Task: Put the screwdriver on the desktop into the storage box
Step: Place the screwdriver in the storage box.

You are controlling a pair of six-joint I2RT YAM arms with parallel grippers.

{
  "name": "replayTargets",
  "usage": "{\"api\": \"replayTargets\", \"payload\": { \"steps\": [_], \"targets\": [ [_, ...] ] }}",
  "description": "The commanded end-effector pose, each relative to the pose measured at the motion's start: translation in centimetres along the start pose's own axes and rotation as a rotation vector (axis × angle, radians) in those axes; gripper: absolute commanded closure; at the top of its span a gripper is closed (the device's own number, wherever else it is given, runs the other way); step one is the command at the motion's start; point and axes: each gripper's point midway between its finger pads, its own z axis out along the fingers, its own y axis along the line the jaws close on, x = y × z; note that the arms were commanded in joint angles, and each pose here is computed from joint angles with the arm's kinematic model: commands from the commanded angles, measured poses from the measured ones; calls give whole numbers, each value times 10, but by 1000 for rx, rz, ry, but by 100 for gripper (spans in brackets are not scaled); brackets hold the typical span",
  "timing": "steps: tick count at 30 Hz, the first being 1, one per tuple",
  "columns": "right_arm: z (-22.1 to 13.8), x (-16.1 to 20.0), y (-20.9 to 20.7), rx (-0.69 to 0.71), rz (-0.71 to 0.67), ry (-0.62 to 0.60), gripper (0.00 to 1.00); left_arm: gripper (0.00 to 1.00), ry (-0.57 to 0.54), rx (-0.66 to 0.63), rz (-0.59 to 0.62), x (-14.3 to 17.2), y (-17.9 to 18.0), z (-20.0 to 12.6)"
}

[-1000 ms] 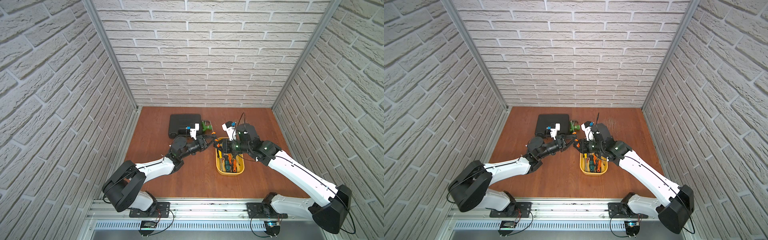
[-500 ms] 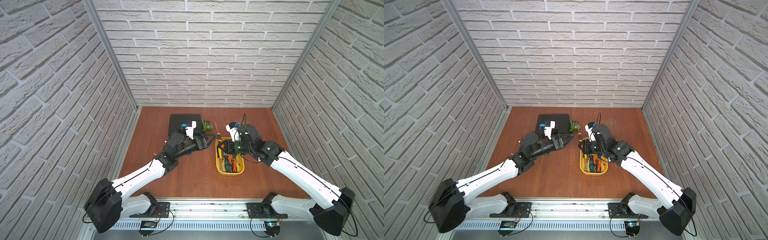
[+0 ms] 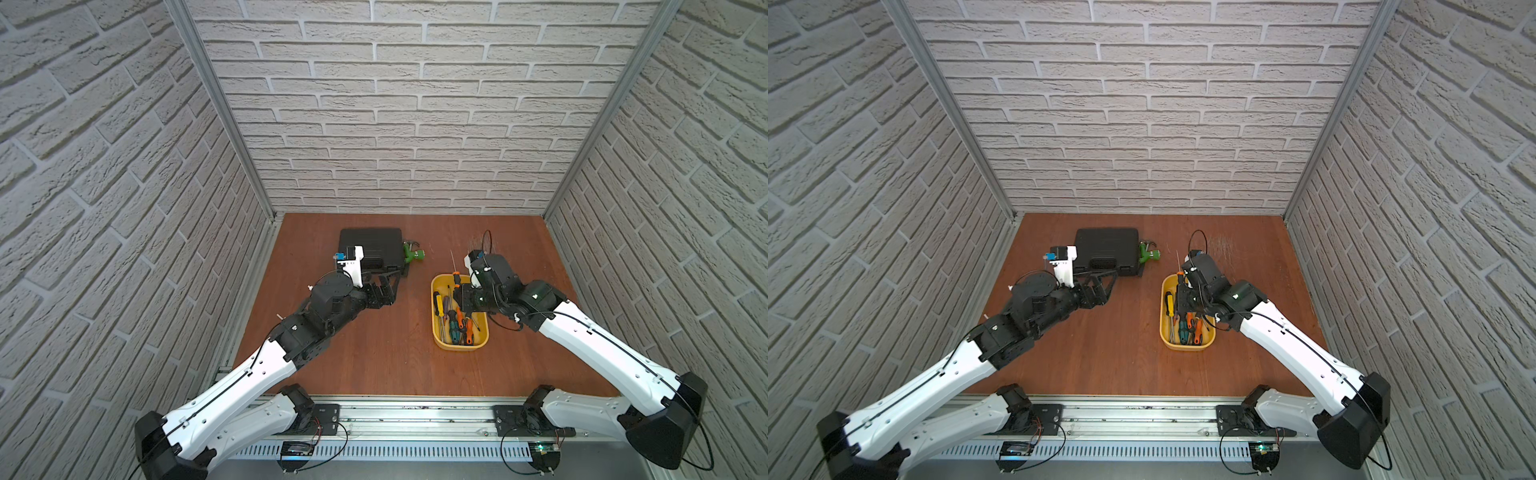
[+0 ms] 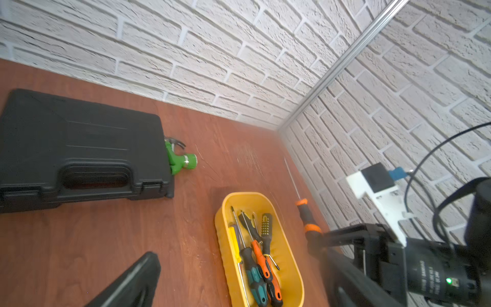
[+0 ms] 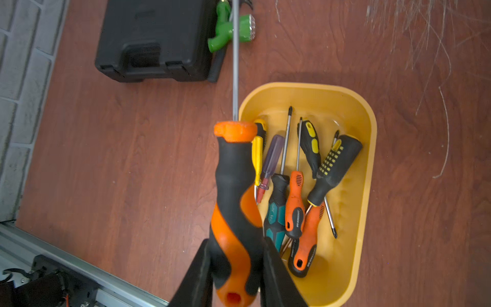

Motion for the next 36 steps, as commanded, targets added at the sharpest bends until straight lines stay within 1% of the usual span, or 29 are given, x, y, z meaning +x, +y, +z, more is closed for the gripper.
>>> {"api": "replayTargets", "payload": {
  "steps": [1,4,8,11,19,36],
  "targets": [
    [11,14,-12,53,25,30,97,2,-56,-56,-25,1,24,-8],
    [16,20,-16,77,31,49,97,2,-30,-44,-78,13,31,-6],
    [19,21,-19,98,41,61,97,2,27,-61,-54,24,35,-3],
    [22,22,-22,116,46,63,97,2,51,-86,-33,26,38,-3],
    [29,23,-24,143,64,81,97,2,83,-140,-10,35,50,-8],
    [44,29,-19,151,100,112,97,2,132,-146,9,44,52,0]
  ]
}}
